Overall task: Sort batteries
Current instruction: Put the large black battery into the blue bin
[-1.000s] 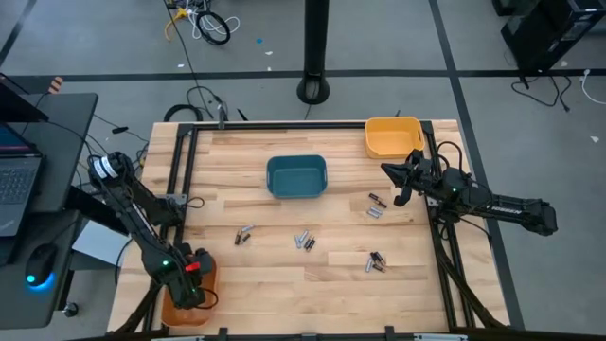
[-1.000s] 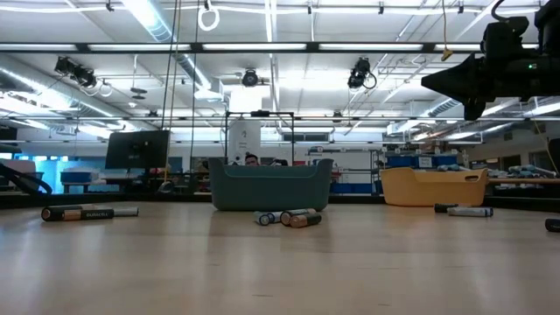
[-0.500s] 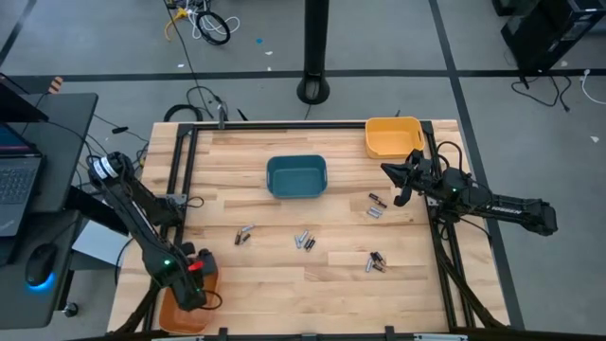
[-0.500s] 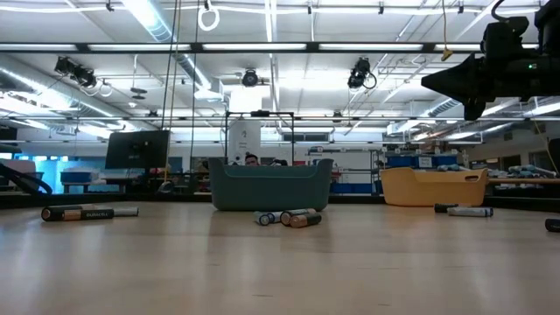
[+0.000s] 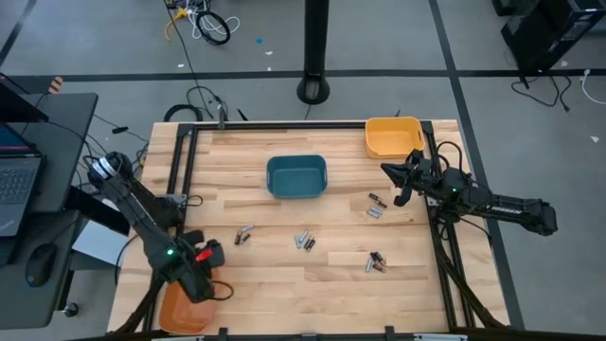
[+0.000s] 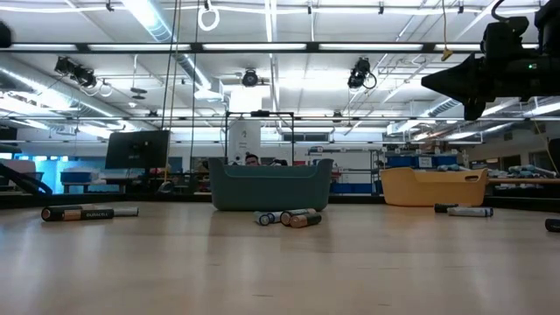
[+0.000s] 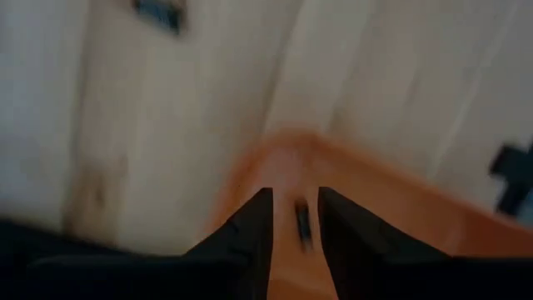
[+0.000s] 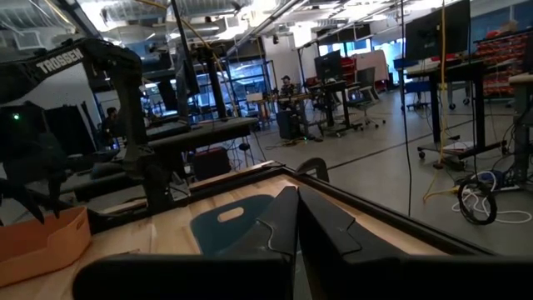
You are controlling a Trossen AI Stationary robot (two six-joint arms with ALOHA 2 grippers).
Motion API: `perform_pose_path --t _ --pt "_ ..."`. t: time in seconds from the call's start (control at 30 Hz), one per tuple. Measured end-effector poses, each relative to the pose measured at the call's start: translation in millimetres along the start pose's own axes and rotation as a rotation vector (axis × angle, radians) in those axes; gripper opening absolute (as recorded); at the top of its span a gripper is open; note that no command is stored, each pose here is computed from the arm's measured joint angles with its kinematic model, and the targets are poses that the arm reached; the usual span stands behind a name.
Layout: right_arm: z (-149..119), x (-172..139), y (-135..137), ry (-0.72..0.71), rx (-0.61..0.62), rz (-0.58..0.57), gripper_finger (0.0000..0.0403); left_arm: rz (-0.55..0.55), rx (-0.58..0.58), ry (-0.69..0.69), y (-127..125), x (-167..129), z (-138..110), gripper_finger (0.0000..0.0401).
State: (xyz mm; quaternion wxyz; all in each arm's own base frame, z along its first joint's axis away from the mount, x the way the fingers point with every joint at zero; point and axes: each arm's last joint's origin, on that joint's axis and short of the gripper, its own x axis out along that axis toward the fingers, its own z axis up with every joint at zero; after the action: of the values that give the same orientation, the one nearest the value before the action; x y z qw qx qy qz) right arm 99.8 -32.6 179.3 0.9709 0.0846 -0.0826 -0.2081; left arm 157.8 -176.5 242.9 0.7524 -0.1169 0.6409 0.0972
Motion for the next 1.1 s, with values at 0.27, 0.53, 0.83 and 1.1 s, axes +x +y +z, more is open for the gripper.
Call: perform_pose_path --t 0.27,0.53,0.83,1.1 --pt "0 0 0 0.000 0.000 0.000 0.0023 0.047 0.168 -0.193 14 18 35 0.0030" --pt "0 0 0 0.000 0.000 0.000 0.0023 -0.070 0.334 -0.404 35 41 92 0.0009" --pt "0 0 0 0.000 0.000 0.000 0.0023 -0.158 0.493 -0.790 64 61 129 0.0005" --pt "0 0 0 0.000 0.000 0.000 0.0023 -0.175 0.487 -1.042 96 77 133 0.0005"
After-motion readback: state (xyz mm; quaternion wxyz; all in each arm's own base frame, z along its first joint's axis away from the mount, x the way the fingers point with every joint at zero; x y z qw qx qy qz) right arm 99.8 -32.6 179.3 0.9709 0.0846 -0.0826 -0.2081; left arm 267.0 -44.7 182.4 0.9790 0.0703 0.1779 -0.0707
